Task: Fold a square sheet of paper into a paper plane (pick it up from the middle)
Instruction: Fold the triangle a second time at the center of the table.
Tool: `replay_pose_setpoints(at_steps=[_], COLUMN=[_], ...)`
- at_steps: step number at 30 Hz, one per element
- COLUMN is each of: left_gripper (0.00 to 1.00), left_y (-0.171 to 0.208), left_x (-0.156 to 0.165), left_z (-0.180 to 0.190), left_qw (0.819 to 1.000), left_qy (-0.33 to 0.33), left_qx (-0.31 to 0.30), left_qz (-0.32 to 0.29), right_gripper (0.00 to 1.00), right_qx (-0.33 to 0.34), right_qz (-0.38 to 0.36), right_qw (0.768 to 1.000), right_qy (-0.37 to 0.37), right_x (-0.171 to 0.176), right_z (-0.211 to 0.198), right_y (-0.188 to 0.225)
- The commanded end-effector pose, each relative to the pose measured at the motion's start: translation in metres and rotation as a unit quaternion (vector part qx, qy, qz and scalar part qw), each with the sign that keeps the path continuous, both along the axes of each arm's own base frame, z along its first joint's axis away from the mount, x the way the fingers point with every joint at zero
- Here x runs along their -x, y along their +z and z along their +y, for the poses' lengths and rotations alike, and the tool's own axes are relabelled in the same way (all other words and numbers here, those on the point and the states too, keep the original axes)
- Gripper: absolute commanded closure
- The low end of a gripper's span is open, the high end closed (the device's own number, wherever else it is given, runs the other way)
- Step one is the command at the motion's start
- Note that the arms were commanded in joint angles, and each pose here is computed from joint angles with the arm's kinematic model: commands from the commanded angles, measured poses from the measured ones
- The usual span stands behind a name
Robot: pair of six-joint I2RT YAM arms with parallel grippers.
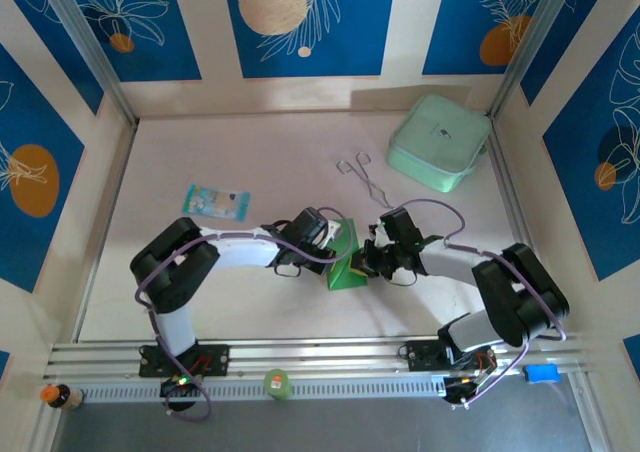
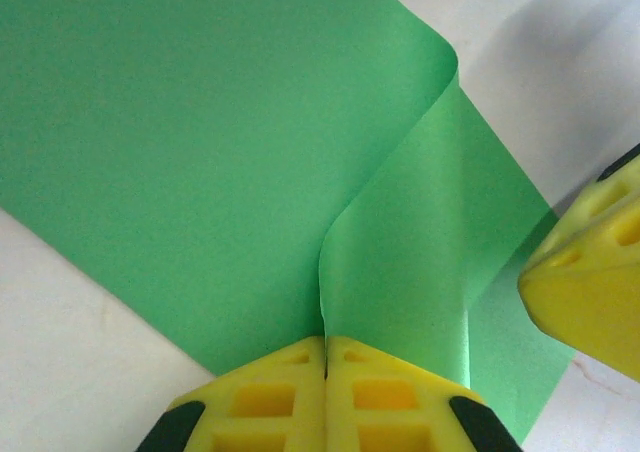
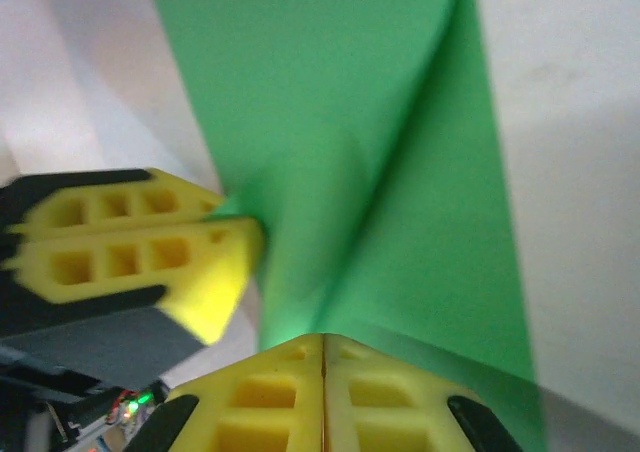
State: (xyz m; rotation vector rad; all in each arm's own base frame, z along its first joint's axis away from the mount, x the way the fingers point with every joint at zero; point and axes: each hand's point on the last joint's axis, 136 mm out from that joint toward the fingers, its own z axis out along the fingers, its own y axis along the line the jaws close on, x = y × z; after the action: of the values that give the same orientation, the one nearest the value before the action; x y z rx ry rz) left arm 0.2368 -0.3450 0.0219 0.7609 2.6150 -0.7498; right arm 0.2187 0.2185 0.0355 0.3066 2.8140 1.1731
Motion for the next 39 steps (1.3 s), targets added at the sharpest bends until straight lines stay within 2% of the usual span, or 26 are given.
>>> replay_pose_setpoints(at_steps=[1, 12, 19, 39], left_gripper=[0.93, 0.93, 0.93, 0.92], left_y=[-0.020, -0.007, 0.012, 0.011], left_x=[0.023, 0.016, 0.006, -0.006], left_z=[0.011, 0.005, -0.002, 0.002], left_qw=[0.997, 0.997, 0.999, 1.000], left_qy=[0.017, 0.034, 0.012, 0.006], left_qx=[-0.013, 0.008, 0.021, -0.009], left_qz=[0.076, 0.068, 0.027, -0.009], right_gripper=[0.92, 0.96, 1.00, 1.00], right_qx=[-0.026, 0.014, 0.044, 0.045], right_qz=[0.011, 0.045, 0.071, 0.071], right_qw=[1.000, 0.999, 0.996, 0.996], right_qy=[-0.007, -0.025, -0.034, -0.032], right_x=[0.003, 0.015, 0.026, 0.025], right_z=[0.006, -0.001, -0.011, -0.014], right_y=[0.010, -0.015, -0.038, -0.040])
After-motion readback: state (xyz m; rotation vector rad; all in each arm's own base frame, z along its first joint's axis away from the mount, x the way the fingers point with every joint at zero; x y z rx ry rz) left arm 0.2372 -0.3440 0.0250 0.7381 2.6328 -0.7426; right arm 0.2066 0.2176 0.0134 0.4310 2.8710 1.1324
